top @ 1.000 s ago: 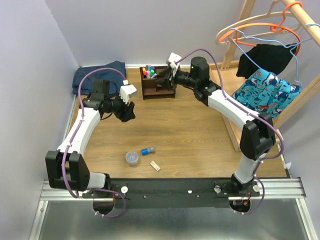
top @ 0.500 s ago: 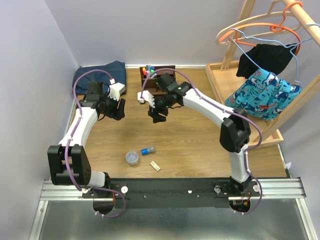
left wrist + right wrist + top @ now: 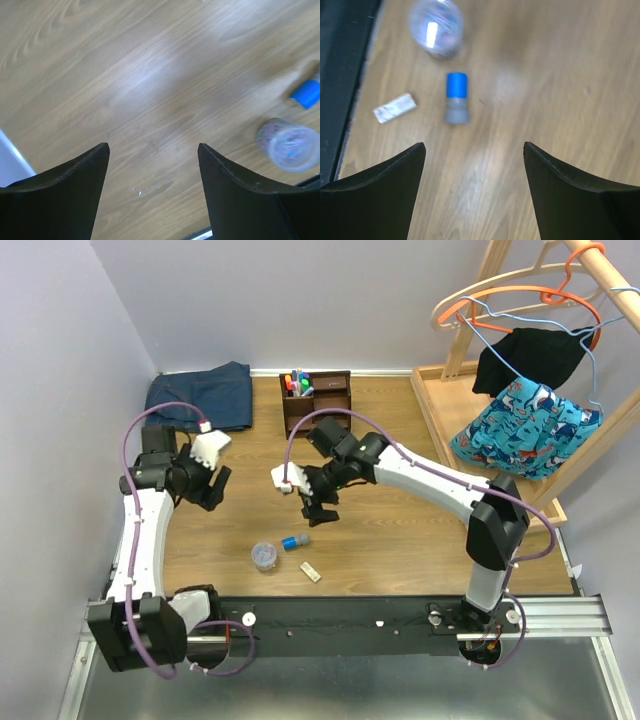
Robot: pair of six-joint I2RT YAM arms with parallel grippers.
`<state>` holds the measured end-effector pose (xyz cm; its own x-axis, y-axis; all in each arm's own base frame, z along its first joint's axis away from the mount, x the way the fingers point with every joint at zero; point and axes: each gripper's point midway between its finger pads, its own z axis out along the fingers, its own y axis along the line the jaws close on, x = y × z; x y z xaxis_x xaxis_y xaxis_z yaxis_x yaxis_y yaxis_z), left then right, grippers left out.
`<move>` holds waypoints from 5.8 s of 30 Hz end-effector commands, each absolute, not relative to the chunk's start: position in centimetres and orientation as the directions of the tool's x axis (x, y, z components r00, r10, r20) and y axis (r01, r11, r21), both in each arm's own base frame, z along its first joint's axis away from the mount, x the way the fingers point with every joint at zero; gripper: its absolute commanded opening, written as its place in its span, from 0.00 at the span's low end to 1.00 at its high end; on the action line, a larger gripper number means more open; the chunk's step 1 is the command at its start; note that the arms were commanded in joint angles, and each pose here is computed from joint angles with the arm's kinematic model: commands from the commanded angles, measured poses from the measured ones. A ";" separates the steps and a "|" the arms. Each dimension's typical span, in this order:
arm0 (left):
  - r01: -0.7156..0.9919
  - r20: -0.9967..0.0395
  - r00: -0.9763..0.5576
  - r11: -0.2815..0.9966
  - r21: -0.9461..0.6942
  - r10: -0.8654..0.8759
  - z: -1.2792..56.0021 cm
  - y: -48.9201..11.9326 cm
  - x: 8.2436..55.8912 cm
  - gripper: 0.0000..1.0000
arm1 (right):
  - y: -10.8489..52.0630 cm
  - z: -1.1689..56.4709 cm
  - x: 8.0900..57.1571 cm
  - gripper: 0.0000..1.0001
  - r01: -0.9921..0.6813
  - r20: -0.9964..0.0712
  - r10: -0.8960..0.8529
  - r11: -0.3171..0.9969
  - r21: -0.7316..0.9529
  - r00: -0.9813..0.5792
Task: Sort the stationery into containers
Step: Pick up the stationery from the center of the board, then place the stationery in the storage box.
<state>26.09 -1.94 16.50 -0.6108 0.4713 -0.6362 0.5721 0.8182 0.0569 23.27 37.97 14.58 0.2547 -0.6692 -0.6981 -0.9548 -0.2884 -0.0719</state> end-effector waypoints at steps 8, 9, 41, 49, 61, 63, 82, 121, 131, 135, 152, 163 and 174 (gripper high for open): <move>0.120 -0.687 -0.727 0.985 -0.123 0.003 14.0 4.4 28.5 0.80 | 45.7 15.0 21.7 0.87 -0.879 -0.700 -0.578 -0.451 -0.156 0.421; 0.086 -0.681 -0.731 0.985 -0.148 -0.039 13.6 4.2 28.3 0.81 | 45.7 14.5 21.0 0.87 -0.877 -0.684 -0.600 -0.465 -0.125 0.415; 0.052 -0.679 -0.734 0.998 -0.033 0.016 13.7 6.0 26.6 0.81 | 50.4 7.3 14.6 0.86 -0.790 -0.632 -0.590 -0.610 -0.059 0.503; 0.048 -0.678 -0.735 0.998 -0.040 0.008 13.5 6.0 26.6 0.81 | 50.4 6.6 14.4 0.86 -0.789 -0.629 -0.598 -0.614 -0.041 0.498; 0.046 -0.675 -0.738 0.998 -0.041 0.006 13.2 6.1 26.8 0.81 | 50.5 6.3 14.3 0.76 -0.790 -0.637 -0.594 -0.612 -0.040 0.492; 0.044 -0.673 -0.739 0.998 -0.040 0.006 13.1 6.2 26.8 0.81 | 50.5 6.2 14.3 0.75 -0.791 -0.636 -0.596 -0.611 -0.037 0.490; 0.046 -0.675 -0.738 0.998 -0.044 0.004 13.3 6.3 27.0 0.81 | 52.0 11.3 17.7 0.62 -0.867 -0.660 -0.614 -0.483 -0.121 0.434; 0.029 -0.680 -0.729 0.989 -0.147 -0.080 13.6 5.7 29.4 0.81 | 34.8 22.9 52.8 0.62 -0.829 -0.793 -0.609 0.448 -0.335 -0.008; 0.026 -0.671 -0.737 0.988 -0.153 -0.084 13.1 5.7 29.3 0.81 | 34.3 20.5 54.3 0.62 -0.815 -0.768 -0.640 0.455 -0.358 -0.019; 0.024 -0.667 -0.740 0.988 -0.153 -0.085 12.8 5.7 29.3 0.81 | 34.2 20.1 54.5 0.62 -0.813 -0.764 -0.645 0.455 -0.364 -0.018; 0.019 -0.654 -0.749 0.983 -0.182 -0.107 12.1 5.5 29.6 0.81 | 32.5 22.4 54.1 0.60 -0.803 -0.786 -0.616 0.491 -0.339 -0.045; 0.021 -0.653 -0.751 0.984 -0.177 -0.101 11.9 5.4 29.2 0.82 | 32.6 20.2 54.2 0.60 -0.817 -0.773 -0.631 0.481 -0.318 -0.070; 0.022 -0.648 -0.756 0.985 -0.171 -0.095 11.8 5.5 29.2 0.81 | 33.3 18.7 55.3 0.61 -0.819 -0.777 -0.626 0.480 -0.316 -0.067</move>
<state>29.20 5.54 11.71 -0.7595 -0.0919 -0.6439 0.0190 0.9864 -0.1632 54.11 33.05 18.78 -0.0753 -0.6430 -0.7622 -0.8300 0.4640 -0.3094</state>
